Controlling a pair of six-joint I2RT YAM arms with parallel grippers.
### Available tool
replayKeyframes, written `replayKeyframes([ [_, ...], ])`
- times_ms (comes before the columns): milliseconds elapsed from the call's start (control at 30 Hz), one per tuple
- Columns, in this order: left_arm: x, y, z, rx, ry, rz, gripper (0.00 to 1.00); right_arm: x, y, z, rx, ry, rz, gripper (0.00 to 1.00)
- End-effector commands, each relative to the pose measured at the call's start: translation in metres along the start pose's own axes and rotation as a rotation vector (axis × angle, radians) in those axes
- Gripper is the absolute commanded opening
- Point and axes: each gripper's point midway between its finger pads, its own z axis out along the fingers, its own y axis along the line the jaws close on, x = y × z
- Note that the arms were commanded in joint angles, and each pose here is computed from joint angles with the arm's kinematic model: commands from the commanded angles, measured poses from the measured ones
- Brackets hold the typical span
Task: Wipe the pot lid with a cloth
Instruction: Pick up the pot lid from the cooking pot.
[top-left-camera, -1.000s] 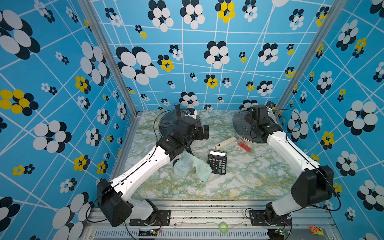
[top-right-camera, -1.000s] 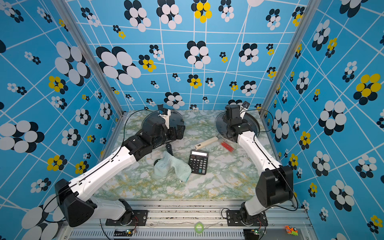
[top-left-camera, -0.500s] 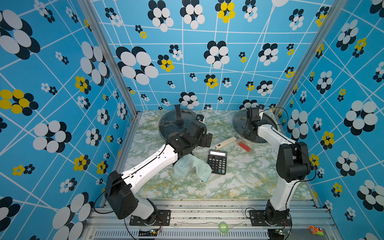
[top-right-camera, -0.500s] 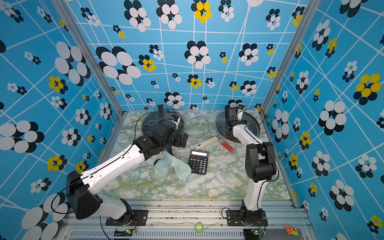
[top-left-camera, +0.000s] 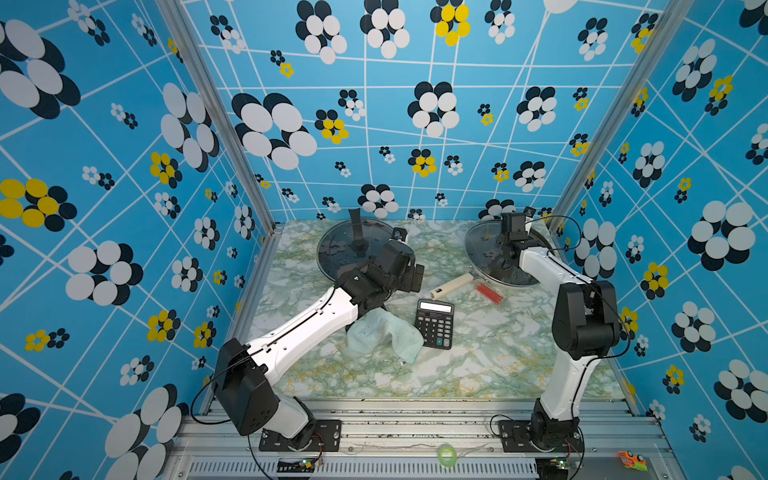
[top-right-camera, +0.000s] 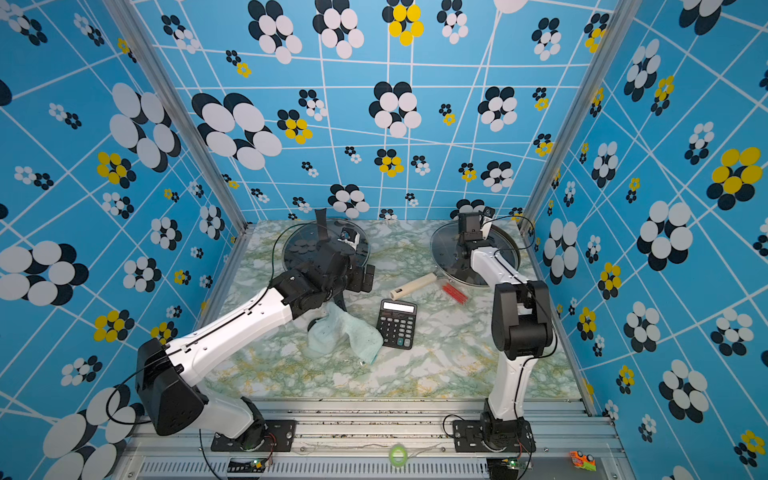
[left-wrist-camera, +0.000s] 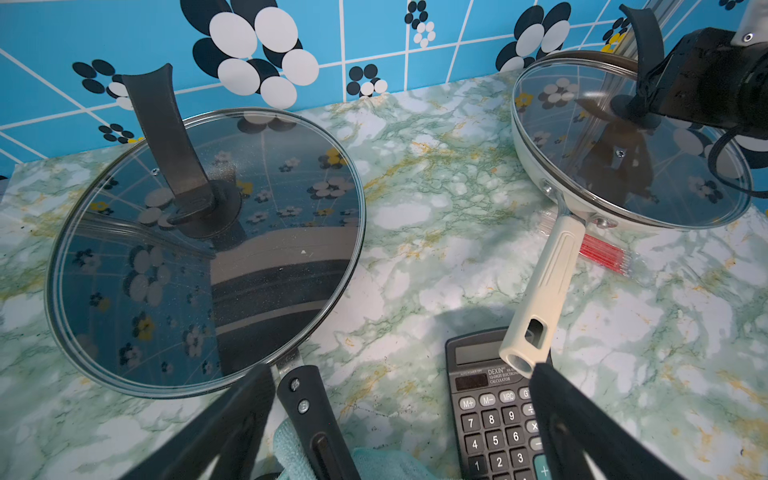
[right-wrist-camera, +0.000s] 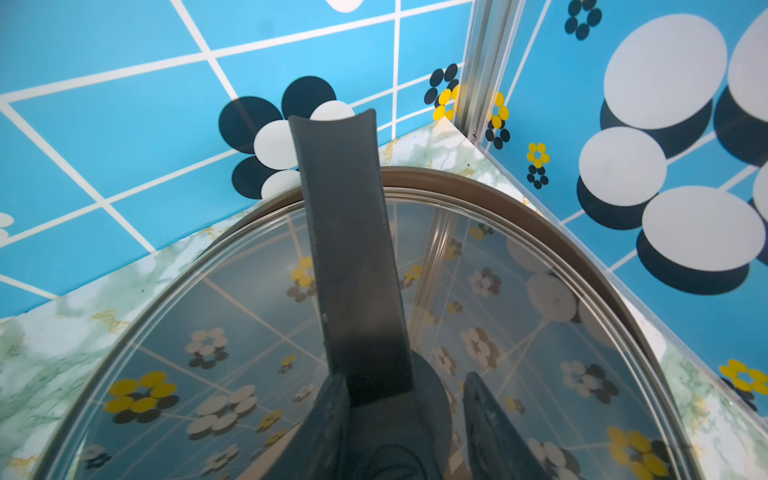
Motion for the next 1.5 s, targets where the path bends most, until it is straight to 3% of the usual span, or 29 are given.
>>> replayKeyframes([
  [0,-0.014,0.001,-0.003,-0.021,-0.030,0.000,0.99,0.033,-0.010,0.019,0.040,0.082,-0.011,0.42],
  [100,-0.013,0.001,-0.003,-0.023,-0.030,-0.008,0.99,0.040,-0.017,0.020,0.069,0.084,-0.012,0.47],
  [200,-0.012,0.002,-0.003,-0.023,-0.027,-0.017,0.99,0.040,-0.020,0.019,0.083,0.082,-0.022,0.62],
  [367,-0.009,0.001,-0.004,-0.026,-0.017,-0.022,0.99,0.031,-0.016,0.011,0.020,0.026,0.009,0.61],
  [500,-0.006,0.002,-0.004,-0.030,-0.010,-0.025,0.99,0.032,-0.010,0.010,-0.026,-0.005,0.007,0.45],
  [667,-0.001,0.002,-0.006,-0.039,0.009,-0.021,0.99,0.030,-0.006,0.016,-0.025,-0.022,-0.033,0.55],
  [833,-0.002,0.005,-0.009,-0.049,0.016,-0.014,0.99,0.026,-0.010,0.018,0.001,-0.043,-0.036,0.58],
  [967,-0.003,0.007,-0.010,-0.061,0.016,-0.009,0.99,0.025,-0.008,0.020,-0.003,-0.040,-0.048,0.40],
  [1167,-0.004,0.008,-0.011,-0.070,0.007,-0.007,0.99,0.020,-0.002,0.027,-0.007,-0.039,-0.064,0.27],
  [1333,-0.004,0.010,-0.013,-0.078,0.004,-0.013,0.99,0.018,-0.003,0.033,0.008,-0.041,-0.062,0.33],
  [1467,-0.005,0.013,-0.018,-0.088,-0.009,-0.027,0.99,0.016,0.004,0.037,-0.017,-0.038,-0.071,0.06],
])
